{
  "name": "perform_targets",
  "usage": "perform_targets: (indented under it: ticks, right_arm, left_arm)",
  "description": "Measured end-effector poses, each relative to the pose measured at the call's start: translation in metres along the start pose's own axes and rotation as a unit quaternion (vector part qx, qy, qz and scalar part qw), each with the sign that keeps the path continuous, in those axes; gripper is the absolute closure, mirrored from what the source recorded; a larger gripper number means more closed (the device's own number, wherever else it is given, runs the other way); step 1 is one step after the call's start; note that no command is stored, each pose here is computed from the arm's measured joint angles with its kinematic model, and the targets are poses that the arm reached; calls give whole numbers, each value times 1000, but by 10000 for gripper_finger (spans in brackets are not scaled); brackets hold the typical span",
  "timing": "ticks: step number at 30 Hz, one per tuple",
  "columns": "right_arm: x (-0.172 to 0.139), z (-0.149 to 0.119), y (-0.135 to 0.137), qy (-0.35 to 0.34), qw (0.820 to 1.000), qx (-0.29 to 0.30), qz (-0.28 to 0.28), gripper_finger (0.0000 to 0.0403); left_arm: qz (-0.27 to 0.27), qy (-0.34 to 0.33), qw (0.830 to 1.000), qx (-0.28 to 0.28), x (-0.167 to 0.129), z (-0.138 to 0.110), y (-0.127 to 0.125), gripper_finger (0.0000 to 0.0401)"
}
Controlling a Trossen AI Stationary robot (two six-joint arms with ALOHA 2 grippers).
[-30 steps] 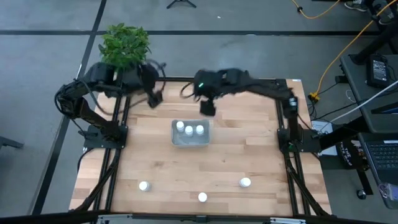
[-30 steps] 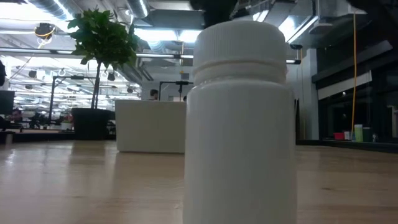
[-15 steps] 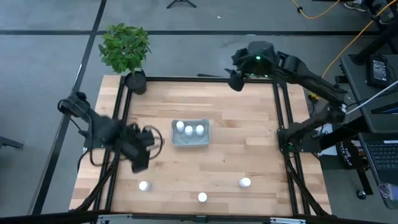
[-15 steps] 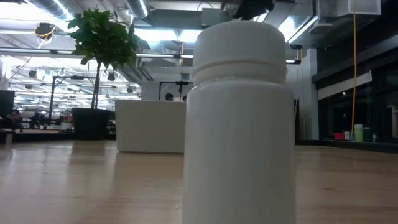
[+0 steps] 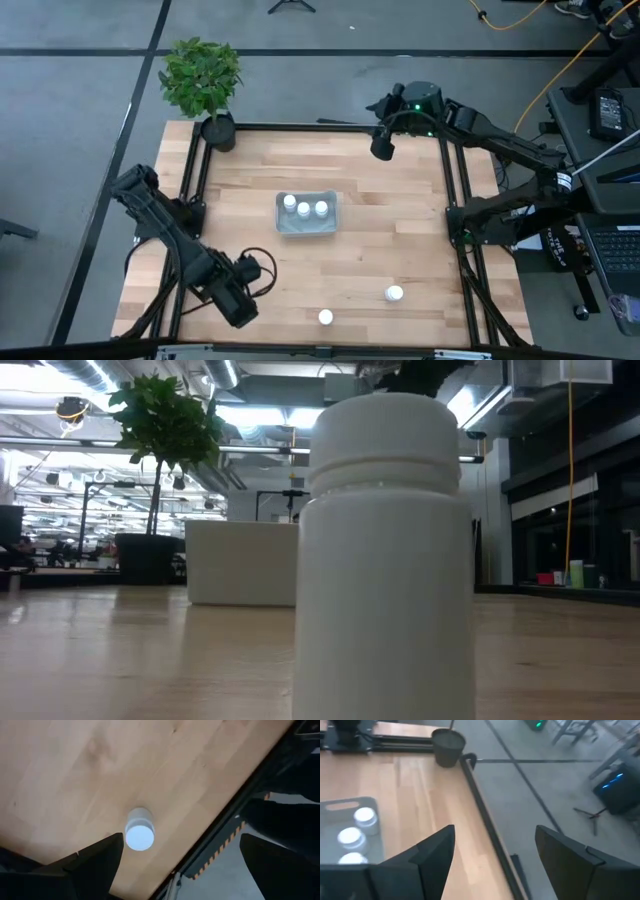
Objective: Pick and place pill bottles into a basket
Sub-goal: Put the white pill bottle into the gray basket
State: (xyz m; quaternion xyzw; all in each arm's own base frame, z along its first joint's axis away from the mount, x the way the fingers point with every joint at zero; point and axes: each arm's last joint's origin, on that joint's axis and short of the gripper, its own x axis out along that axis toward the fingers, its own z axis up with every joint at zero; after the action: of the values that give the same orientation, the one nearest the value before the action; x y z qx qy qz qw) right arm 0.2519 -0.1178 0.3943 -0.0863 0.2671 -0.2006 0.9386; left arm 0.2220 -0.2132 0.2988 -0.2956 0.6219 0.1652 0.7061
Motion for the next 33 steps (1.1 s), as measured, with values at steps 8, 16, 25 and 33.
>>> perform_targets:
  ticks: [8, 16, 25, 33]
  right_arm:
    - [-14, 12, 8, -33, 999, 25, 21, 126]
    - [-34, 30, 23, -85, 994, 37, 52, 126]
    - [-43, 39, 48, -98, 987, 73, 104, 126]
    - [-47, 40, 63, -94, 984, 83, 124, 126]
  left_arm:
    - [51, 10, 999, -5, 18, -22, -5, 10]
    - [107, 4, 994, 27, 22, -48, 2, 20]
    - [85, 41, 994, 51, 72, -70, 14, 20]
    - [76, 11, 993, 89, 83, -66, 17, 20]
